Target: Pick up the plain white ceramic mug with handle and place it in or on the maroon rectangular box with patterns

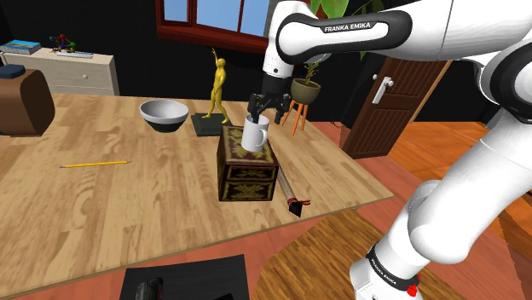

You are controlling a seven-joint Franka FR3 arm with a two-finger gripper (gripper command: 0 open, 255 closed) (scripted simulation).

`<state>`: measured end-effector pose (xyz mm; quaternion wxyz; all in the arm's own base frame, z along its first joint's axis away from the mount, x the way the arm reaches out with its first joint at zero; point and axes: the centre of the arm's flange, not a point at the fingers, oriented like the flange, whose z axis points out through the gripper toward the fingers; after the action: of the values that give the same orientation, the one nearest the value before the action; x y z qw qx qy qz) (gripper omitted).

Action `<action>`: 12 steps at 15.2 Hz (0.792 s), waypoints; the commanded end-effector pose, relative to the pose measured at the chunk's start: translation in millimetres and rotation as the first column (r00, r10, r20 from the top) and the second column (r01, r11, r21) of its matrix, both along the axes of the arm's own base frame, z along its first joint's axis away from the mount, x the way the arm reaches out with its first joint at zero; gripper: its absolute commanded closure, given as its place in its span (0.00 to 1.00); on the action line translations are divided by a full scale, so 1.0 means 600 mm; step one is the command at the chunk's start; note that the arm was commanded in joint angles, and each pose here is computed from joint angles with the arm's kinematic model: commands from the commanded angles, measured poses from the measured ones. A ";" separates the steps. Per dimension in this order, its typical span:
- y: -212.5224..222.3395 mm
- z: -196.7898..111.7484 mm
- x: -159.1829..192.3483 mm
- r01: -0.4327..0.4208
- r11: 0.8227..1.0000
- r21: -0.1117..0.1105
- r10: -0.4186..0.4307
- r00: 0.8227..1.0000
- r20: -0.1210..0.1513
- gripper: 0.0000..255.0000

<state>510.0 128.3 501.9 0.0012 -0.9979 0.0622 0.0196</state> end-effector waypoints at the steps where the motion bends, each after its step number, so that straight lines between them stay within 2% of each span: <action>1: 0.000 0.000 0.000 0.000 1.000 0.000 0.000 1.000 0.000 0.00; 5: 0.000 0.083 0.003 0.000 1.000 0.000 0.000 1.000 0.000 0.00; 12: 0.000 0.083 0.003 0.000 1.000 0.000 0.000 1.000 0.000 0.00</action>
<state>511.9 128.0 551.7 0.0013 -0.9979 0.0622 0.0196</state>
